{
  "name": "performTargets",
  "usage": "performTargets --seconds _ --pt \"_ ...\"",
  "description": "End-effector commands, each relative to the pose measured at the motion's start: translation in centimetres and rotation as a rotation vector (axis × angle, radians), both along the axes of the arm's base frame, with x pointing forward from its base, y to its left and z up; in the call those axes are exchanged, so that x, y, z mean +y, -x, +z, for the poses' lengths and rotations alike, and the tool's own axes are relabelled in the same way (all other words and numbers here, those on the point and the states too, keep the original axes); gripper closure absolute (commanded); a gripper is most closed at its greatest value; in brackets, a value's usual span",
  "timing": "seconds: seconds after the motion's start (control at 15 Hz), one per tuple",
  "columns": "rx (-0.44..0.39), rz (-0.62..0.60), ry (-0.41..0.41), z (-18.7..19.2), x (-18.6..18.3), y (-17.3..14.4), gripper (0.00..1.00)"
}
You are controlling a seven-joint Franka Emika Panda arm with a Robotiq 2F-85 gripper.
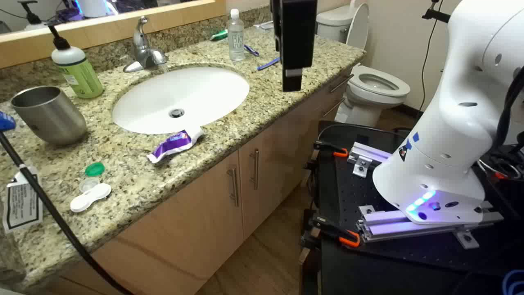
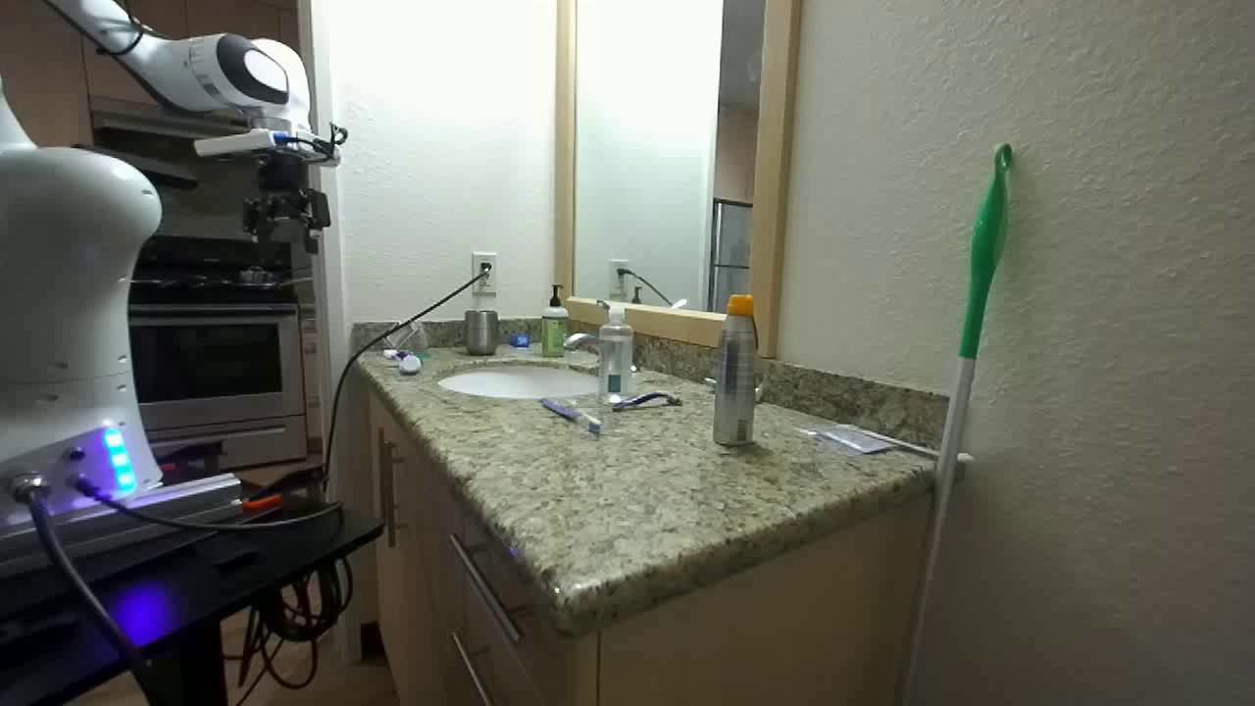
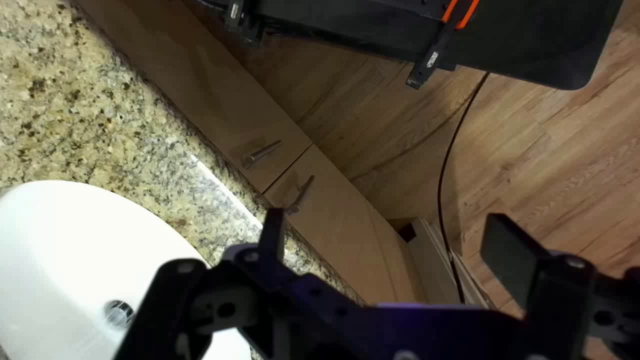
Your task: Pick up the toothbrush and put it in the toothbrush holder
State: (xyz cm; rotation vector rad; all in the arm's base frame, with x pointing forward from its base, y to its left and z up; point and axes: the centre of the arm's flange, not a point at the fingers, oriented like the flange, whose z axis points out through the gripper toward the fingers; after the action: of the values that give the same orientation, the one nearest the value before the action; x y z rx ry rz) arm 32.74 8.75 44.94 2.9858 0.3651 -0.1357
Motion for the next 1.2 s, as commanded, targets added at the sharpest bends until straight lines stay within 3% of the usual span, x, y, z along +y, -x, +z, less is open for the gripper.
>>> performTargets --seconds 0.0,0.2,0.33,0.53,0.8,0.87,1.0,1.07,1.13 --pt "0.000 0.000 0.000 0.0 0.0 0.0 0.00" --pt "0.029 -0.224 -0.012 -3.2 -5.7 -3.7 0.00" --pt "0.040 -0.339 -0.021 -4.4 -11.1 -4.0 0.00" --pt "0.049 -0.533 -0.058 -5.6 -20.4 -2.7 0.00" --pt "0.059 -0.803 -0.134 -7.2 -31.7 2.1 0.00" --pt "0.052 -0.730 -0.107 -6.3 -27.7 1.0 0.00" --pt "0.053 -0.755 -0.126 -6.4 -29.5 2.1 0.00" --pt "0.052 -0.745 -0.122 -6.3 -29.0 1.8 0.00" --pt "0.075 -0.818 -0.084 -6.8 -28.9 0.1 0.00"
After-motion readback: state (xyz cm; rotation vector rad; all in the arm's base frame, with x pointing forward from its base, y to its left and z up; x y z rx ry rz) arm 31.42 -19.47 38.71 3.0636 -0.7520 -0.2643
